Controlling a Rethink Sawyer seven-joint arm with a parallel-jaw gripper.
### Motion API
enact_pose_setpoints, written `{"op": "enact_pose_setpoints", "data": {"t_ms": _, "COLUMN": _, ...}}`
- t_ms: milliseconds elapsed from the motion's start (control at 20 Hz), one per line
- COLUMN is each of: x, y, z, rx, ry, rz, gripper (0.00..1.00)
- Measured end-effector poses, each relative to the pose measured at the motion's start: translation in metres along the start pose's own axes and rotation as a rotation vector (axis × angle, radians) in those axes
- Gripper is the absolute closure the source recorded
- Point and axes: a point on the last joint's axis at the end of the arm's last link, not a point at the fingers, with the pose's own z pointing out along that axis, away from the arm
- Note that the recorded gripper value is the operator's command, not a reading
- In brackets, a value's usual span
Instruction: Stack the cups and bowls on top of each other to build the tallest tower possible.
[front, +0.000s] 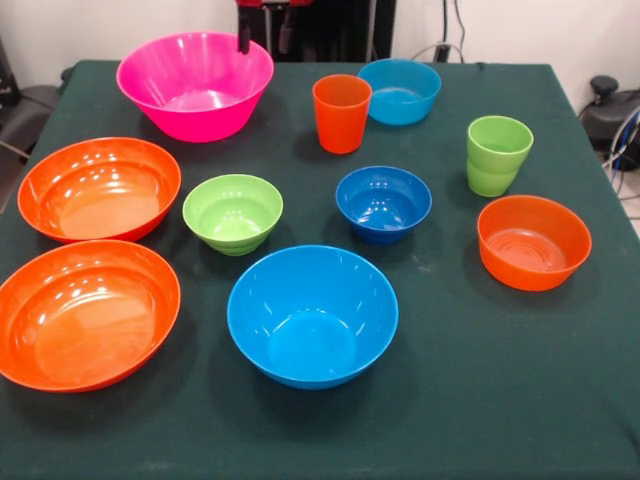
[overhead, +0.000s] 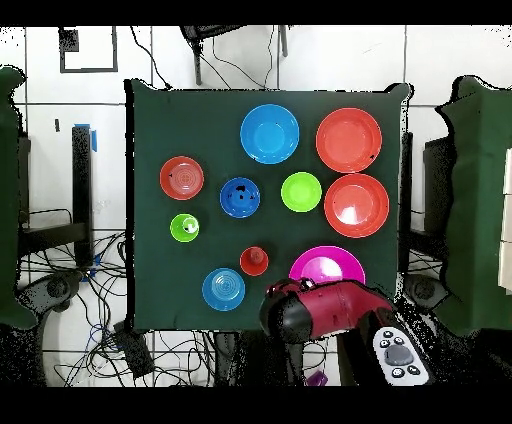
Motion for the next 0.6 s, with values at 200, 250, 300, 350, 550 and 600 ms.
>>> {"op": "enact_pose_setpoints", "data": {"t_ms": 200, "x": 0.001, "y": -0.003, "z": 0.002, "rx": 0.013, "ry": -0.003, "rz": 0.004, "gripper": 0.0}}
{"op": "enact_pose_setpoints", "data": {"t_ms": 250, "x": 0.001, "y": -0.003, "z": 0.004, "rx": 0.013, "ry": -0.005, "rz": 0.005, "gripper": 0.0}}
{"op": "enact_pose_setpoints", "data": {"t_ms": 300, "x": 0.001, "y": -0.003, "z": 0.006, "rx": 0.014, "ry": -0.007, "rz": 0.005, "gripper": 0.0}}
{"op": "enact_pose_setpoints", "data": {"t_ms": 350, "x": 0.002, "y": -0.004, "z": 0.009, "rx": 0.014, "ry": -0.009, "rz": 0.006, "gripper": 0.0}}
{"op": "enact_pose_setpoints", "data": {"t_ms": 550, "x": 0.002, "y": -0.001, "z": 0.018, "rx": 0.001, "ry": -0.026, "rz": 0.009, "gripper": 0.0}}
{"op": "enact_pose_setpoints", "data": {"t_ms": 600, "x": 0.002, "y": 0.0, "z": 0.019, "rx": -0.002, "ry": -0.03, "rz": 0.009, "gripper": 0.0}}
